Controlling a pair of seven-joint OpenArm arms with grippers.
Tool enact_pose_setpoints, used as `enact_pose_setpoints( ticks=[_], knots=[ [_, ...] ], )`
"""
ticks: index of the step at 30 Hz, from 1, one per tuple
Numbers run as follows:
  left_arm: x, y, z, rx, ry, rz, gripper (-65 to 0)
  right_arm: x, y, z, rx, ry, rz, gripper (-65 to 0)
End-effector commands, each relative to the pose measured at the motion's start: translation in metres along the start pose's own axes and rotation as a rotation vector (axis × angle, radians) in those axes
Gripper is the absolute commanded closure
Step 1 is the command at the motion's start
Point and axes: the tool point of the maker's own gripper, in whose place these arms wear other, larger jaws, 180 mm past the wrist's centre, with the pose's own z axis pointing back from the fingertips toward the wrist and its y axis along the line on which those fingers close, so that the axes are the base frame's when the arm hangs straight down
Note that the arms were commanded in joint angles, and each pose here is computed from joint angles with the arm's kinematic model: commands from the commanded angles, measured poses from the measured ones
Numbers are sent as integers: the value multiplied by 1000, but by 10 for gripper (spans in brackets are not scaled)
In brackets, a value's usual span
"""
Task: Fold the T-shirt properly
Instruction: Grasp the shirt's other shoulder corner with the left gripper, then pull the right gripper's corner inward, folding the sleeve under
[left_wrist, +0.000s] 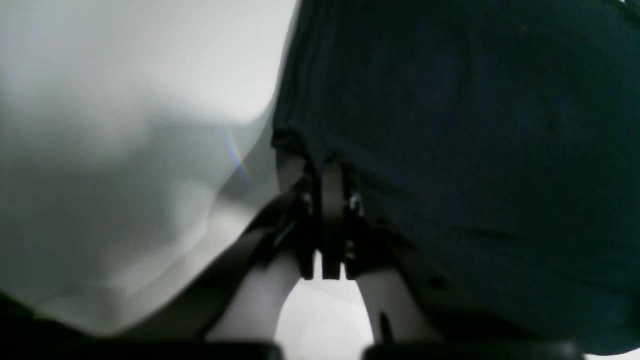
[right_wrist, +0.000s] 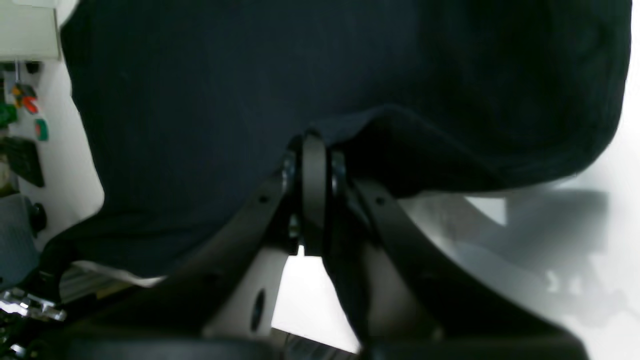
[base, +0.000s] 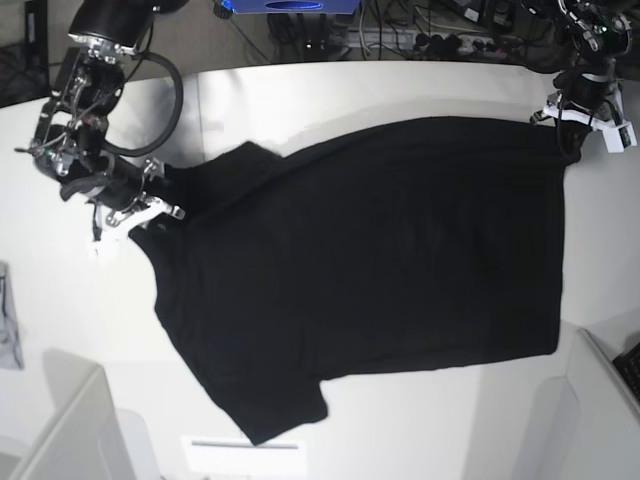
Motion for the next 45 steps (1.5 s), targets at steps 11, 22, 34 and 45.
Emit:
enact_pose_setpoints(
  ticks=[11,22,34,45],
  knots=[
    [23,15,6,55,-82,40,0,23,1,-13,28,-16,-24,0],
    [33,18,2,78,-108,97,0,35,5,-24,50,-11,-50,0],
    [38,24,-3,130,-124,216,0,35,20,-40,57,2,-68,0],
    [49,23,-17,152,-126,309,0,24,31,-52,67,53,-43,0]
  ],
)
